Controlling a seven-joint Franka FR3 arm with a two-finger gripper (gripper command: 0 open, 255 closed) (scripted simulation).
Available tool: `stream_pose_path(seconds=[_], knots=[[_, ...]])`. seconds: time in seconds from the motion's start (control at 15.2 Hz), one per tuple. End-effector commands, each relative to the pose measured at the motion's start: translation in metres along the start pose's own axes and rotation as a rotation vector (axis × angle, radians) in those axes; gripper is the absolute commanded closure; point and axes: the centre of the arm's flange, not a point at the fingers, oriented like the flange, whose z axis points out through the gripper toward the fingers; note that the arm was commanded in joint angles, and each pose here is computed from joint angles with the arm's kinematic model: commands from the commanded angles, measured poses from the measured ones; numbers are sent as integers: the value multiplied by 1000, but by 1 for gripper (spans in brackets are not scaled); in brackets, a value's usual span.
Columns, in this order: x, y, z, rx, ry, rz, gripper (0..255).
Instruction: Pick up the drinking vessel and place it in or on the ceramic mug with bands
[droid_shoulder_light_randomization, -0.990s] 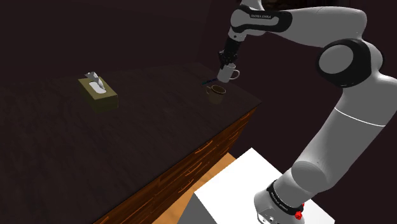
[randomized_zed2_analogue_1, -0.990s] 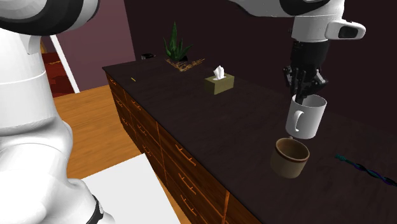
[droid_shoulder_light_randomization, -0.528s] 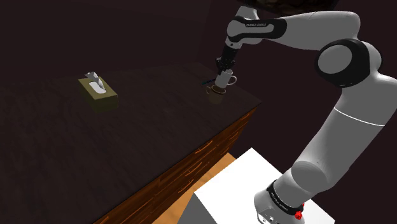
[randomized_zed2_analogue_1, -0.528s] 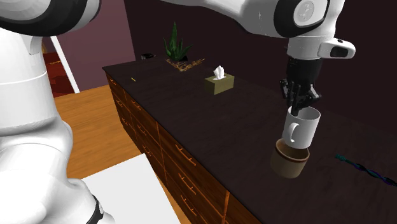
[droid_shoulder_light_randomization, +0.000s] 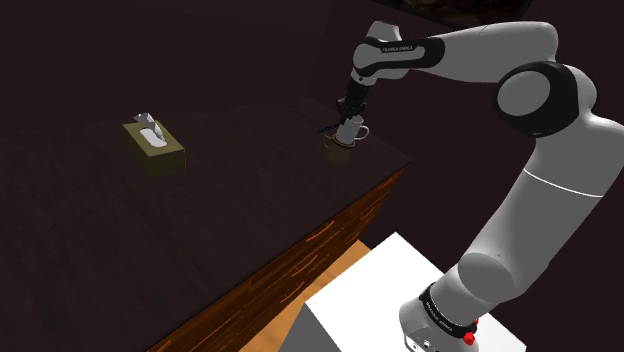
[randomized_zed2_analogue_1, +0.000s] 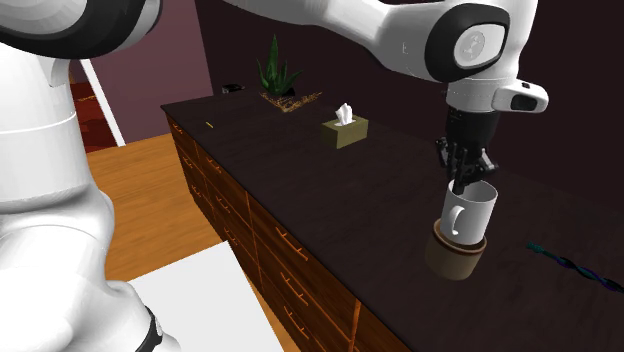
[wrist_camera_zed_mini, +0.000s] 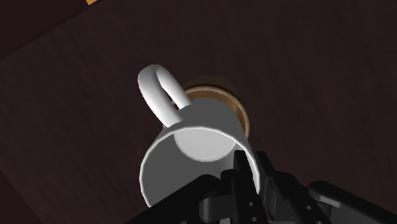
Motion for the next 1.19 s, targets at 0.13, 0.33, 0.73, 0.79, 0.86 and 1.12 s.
stream_pose_path(seconds=[0.13,0.33,0.73,0.79,0.86,1.12], knots=[[0,0,1,0,0,0,255],[0,0,1,0,0,0,0],[0,0,-13,0,0,0,0],[0,0,-26,0,0,0,0],[0,0,-39,0,0,0,0],[0,0,-49,0,0,0,0]])
